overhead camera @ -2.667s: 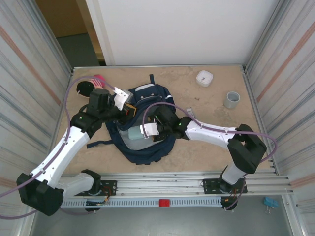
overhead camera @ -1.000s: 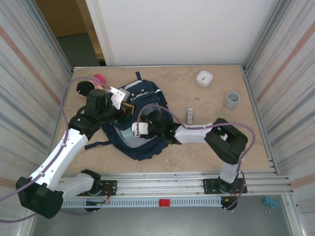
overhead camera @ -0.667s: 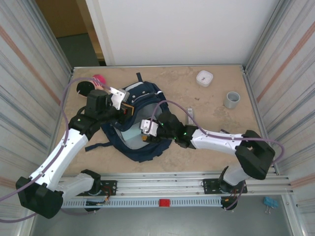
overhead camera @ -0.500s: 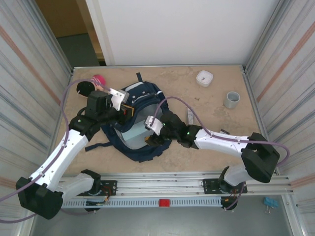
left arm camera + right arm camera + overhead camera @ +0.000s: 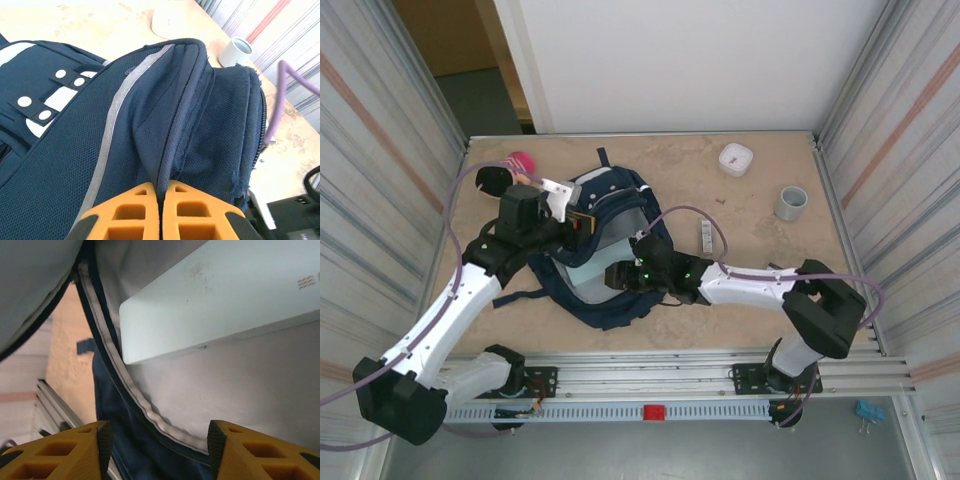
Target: Pack the student bag
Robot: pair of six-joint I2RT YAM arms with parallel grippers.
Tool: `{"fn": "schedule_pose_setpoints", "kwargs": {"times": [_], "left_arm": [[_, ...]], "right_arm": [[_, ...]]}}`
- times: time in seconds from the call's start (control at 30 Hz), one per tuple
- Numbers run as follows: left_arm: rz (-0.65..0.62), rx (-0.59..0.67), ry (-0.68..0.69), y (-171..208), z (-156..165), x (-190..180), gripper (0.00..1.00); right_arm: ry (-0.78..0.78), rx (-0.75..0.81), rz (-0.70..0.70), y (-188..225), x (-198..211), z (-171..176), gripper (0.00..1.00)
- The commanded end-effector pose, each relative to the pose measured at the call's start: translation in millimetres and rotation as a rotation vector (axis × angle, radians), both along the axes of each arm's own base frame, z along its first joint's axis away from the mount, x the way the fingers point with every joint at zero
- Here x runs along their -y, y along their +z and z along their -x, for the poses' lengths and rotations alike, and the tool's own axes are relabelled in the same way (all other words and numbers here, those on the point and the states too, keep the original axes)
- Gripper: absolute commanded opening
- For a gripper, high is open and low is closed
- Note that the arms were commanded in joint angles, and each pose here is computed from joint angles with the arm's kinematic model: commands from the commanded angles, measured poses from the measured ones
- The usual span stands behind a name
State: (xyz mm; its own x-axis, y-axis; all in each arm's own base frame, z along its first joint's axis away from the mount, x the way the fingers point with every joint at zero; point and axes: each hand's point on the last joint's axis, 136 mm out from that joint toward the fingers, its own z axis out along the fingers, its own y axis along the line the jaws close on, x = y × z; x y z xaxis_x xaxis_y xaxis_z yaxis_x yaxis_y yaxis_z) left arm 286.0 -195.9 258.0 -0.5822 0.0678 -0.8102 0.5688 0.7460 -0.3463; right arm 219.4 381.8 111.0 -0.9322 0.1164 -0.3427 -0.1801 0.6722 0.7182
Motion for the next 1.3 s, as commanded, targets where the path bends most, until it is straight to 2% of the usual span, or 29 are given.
{"fn": "schedule_pose_setpoints", "kwargs": {"times": [0.0,0.07,0.27,0.53,0.8,1.03,1.27], "left_arm": [[0.096,0.092,-0.048,33.7,0.7,15.7,0.02],[0.101,0.099,-0.049,37.0,3.3,16.5,0.02],[0.113,0.125,-0.049,44.0,8.7,15.3,0.02],[0.118,0.121,-0.056,43.1,10.4,16.5,0.02],[0.140,0.136,-0.070,49.7,10.3,21.2,0.02],[0.139,0.128,-0.078,47.7,10.7,23.2,0.02],[0.139,0.123,-0.081,45.9,9.7,24.6,0.02]], "right_arm": [[-0.107,-0.112,-0.140,6.7,-20.9,-9.7,0.55],[-0.129,-0.141,-0.163,1.3,-28.1,-12.8,0.59],[-0.188,-0.195,-0.179,-23.2,-36.3,-21.8,0.58],[-0.253,-0.098,-0.179,-20.5,-39.4,-49.2,0.47],[-0.279,-0.044,-0.210,-19.8,-52.3,-67.1,0.46],[-0.294,0.028,-0.276,0.3,-64.4,-88.7,0.36],[-0.318,0.042,-0.298,-3.5,-73.1,-102.7,0.33]]}}
